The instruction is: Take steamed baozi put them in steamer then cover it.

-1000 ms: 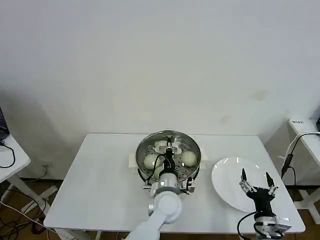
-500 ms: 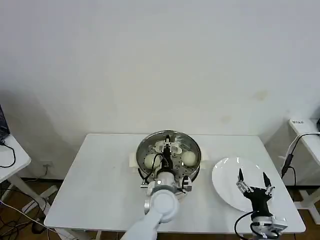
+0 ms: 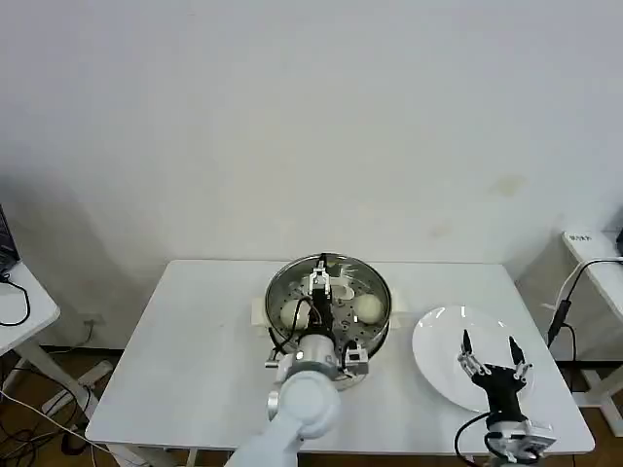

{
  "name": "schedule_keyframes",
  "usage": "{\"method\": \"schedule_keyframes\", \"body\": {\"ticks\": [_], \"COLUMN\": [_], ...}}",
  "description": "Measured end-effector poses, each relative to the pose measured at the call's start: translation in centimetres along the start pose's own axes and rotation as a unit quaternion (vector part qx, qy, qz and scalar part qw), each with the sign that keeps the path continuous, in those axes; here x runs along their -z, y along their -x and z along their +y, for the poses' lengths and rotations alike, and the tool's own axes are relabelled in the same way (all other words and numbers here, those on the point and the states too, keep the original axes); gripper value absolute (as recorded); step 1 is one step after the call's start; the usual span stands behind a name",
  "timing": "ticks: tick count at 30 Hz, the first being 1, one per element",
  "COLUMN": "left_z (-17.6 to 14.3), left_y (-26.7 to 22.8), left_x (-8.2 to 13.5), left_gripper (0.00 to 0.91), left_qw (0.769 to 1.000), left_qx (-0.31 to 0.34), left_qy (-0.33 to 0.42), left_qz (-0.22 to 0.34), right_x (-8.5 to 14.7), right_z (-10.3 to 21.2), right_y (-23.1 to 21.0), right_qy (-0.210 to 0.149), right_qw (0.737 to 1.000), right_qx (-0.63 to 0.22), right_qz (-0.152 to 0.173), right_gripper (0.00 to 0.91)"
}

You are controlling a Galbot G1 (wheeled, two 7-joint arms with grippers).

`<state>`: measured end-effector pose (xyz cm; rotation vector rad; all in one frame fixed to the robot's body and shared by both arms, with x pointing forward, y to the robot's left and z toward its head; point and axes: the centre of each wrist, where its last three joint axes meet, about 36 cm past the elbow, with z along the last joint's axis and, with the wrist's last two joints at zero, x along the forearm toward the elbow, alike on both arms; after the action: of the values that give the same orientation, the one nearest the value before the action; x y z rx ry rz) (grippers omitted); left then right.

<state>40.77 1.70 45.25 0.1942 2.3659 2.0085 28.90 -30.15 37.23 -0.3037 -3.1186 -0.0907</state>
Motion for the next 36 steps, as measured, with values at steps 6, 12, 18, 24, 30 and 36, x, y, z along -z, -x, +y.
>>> {"method": "schedule_keyframes", "body": {"ticks": [6,12,18,24,30,36], "left_z": [0.9,1.4,2.0,3.3,6.2,7.6], "left_y": [-1.3,-2.7,-4.1,-5.7,-8.0,-9.9], "left_x": [-0.5,-1.3,-2.3,-3.8,-7.1,-12.2], "left_gripper": [0.907,0.907,0.907,0.907,0.907,0.907], "left_qw": [1.0,1.0,1.0,0.999,0.99,0.962], "left_qx": [0.005,0.004,0.004,0.008,0.004,-0.025], "left_qy": [-0.009,-0.018,-0.025,-0.049,-0.141,-0.27], "left_qz": [-0.008,-0.011,-0.011,-0.014,-0.021,-0.004], "right_x": [-0.2,-0.3,-0.6,-0.3,1.0,1.7], "right_z": [-0.5,-1.0,-1.8,-2.0,-1.7,-1.7], "right_y": [0.0,-0.2,-0.2,-0.2,0.4,0.6], "right_qy": [-0.004,-0.013,-0.023,-0.022,-0.008,-0.009], "right_qw": [1.0,1.0,1.0,1.0,0.999,0.996], "right_qx": [-0.003,-0.001,0.0,0.012,0.043,0.076], "right_qz": [0.002,0.005,0.011,0.014,0.022,0.044], "right_gripper": [0.907,0.907,0.907,0.907,0.907,0.907]}}
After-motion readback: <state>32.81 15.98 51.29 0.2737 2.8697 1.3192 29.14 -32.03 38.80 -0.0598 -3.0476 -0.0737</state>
